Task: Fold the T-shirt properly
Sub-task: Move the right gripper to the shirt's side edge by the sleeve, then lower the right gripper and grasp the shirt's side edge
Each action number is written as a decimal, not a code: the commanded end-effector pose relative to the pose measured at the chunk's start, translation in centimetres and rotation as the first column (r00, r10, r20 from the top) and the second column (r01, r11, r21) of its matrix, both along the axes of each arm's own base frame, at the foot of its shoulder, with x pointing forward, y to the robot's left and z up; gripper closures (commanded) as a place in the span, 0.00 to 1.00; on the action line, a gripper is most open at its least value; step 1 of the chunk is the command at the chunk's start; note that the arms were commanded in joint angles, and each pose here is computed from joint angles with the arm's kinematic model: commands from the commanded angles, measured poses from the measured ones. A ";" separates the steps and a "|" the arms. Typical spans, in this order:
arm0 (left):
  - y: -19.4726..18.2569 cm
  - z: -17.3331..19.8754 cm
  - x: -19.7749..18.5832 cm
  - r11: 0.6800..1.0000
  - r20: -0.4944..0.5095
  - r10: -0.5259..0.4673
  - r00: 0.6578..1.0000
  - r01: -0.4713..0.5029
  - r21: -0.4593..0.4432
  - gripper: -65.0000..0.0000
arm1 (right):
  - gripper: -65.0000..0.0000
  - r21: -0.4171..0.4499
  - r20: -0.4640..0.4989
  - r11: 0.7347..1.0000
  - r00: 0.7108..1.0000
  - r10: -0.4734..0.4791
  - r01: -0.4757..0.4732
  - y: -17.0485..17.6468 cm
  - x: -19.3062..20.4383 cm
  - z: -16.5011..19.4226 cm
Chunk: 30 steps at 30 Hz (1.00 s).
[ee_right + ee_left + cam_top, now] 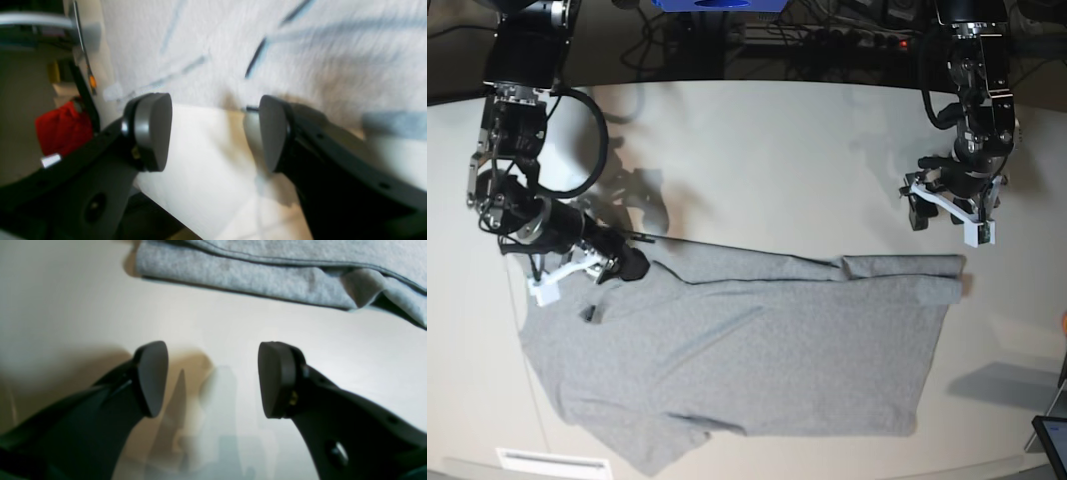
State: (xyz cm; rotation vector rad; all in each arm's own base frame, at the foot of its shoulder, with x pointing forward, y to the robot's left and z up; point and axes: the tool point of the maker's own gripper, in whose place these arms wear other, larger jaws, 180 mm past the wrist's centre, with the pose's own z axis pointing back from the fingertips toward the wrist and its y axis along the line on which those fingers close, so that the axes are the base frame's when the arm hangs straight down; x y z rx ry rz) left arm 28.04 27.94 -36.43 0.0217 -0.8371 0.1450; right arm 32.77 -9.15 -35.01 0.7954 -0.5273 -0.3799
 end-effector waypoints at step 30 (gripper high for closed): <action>5.1 3.6 -1.4 0.991 0.083 0.101 0.991 -0.108 0.079 0.36 | 0.40 0.090 -0.020 0.995 0.998 -0.051 0.053 1.6 3.3 -2.2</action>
